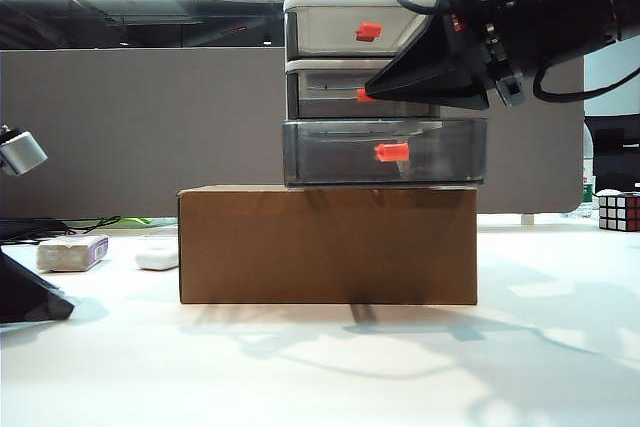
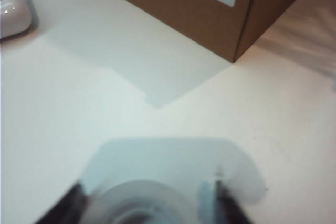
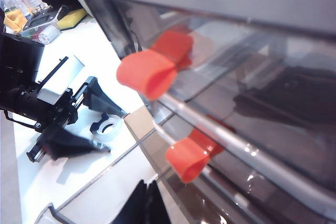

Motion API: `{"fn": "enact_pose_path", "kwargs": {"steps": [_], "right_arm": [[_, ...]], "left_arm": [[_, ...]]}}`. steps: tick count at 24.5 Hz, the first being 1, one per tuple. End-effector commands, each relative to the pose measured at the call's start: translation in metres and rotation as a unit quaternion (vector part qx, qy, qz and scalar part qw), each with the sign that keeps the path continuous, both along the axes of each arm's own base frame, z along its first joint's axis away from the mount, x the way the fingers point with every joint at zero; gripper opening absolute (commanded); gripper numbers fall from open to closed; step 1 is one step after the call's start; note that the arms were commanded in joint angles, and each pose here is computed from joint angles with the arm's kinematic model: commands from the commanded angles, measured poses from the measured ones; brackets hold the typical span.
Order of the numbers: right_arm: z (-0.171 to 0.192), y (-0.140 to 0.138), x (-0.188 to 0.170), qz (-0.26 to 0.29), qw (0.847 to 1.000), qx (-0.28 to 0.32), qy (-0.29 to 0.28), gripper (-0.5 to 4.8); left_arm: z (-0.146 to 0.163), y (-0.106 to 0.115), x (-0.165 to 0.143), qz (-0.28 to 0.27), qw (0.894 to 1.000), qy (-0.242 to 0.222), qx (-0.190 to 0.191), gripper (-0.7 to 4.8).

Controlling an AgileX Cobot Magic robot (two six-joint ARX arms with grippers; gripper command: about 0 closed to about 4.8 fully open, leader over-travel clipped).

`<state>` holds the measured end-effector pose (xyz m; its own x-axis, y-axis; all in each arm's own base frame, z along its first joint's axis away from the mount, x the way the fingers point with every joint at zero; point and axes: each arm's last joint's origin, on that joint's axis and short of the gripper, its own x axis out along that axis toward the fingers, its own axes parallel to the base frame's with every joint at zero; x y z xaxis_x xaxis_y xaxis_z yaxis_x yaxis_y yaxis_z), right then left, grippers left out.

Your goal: Open the third layer of the drawer on the table, pick up the transparent tape on the table and put it in, and finally close the drawer.

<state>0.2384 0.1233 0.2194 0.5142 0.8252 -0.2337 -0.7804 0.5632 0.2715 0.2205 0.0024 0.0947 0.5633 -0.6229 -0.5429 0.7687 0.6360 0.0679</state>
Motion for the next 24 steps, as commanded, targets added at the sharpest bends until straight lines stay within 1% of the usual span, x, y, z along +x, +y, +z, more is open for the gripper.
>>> {"fn": "enact_pose_path", "kwargs": {"steps": [1,2,6,8,9,10,12,15,17,18,21,22,23,24], "right_arm": [[0.004,0.0,0.0,0.001,1.0,0.004,-0.011,-0.05],[0.004,0.0,0.0,0.001,1.0,0.004,-0.011,-0.05],[0.004,0.0,0.0,0.002,1.0,0.004,-0.011,-0.05],[0.004,0.0,0.0,0.002,1.0,0.004,-0.011,-0.05],[0.004,0.0,0.0,0.002,1.0,0.004,-0.011,-0.05],[0.005,0.0,-0.001,0.003,1.0,0.006,-0.013,-0.05],[0.006,0.0,-0.001,0.003,1.0,0.006,-0.014,-0.05],[0.007,-0.001,-0.002,0.003,1.0,0.007,-0.016,-0.05],[0.009,-0.001,-0.002,0.003,1.0,0.009,-0.019,-0.05],[0.01,-0.001,-0.003,0.003,1.0,0.01,-0.022,-0.05],[0.014,-0.002,-0.005,0.003,1.0,0.014,-0.027,-0.05],[0.015,-0.002,-0.005,0.003,0.999,0.015,-0.029,-0.05],[0.017,-0.003,-0.007,0.002,0.999,0.017,-0.031,-0.05],[0.018,-0.003,-0.007,0.002,0.999,0.018,-0.033,-0.05]], "left_arm": [[-0.015,0.003,-0.011,0.034,0.996,0.068,0.057,1.86],[-0.015,0.003,-0.011,0.033,0.996,0.067,0.056,1.44],[-0.01,0.003,-0.006,0.035,0.996,0.061,0.055,1.41],[-0.002,0.003,0.0,0.034,0.997,0.055,0.052,1.25],[0.005,0.003,0.004,0.03,0.997,0.051,0.047,1.12],[0.021,0.004,0.008,0.027,0.998,0.037,0.045,1.11],[0.037,0.003,0.01,0.025,0.998,0.022,0.047,1.11],[0.066,-0.003,0.009,0.014,0.998,-0.024,0.05,1.11],[0.085,-0.012,0.004,0.001,0.997,-0.066,0.049,1.12],[0.103,-0.024,-0.006,-0.019,0.994,-0.101,0.041,1.16],[0.128,-0.044,-0.024,-0.051,0.988,-0.145,0.016,1.16],[0.135,-0.051,-0.03,-0.062,0.986,-0.156,0.004,1.16],[0.149,-0.065,-0.043,-0.079,0.981,-0.176,-0.019,1.16],[0.154,-0.071,-0.048,-0.085,0.979,-0.182,-0.028,1.16]]}}
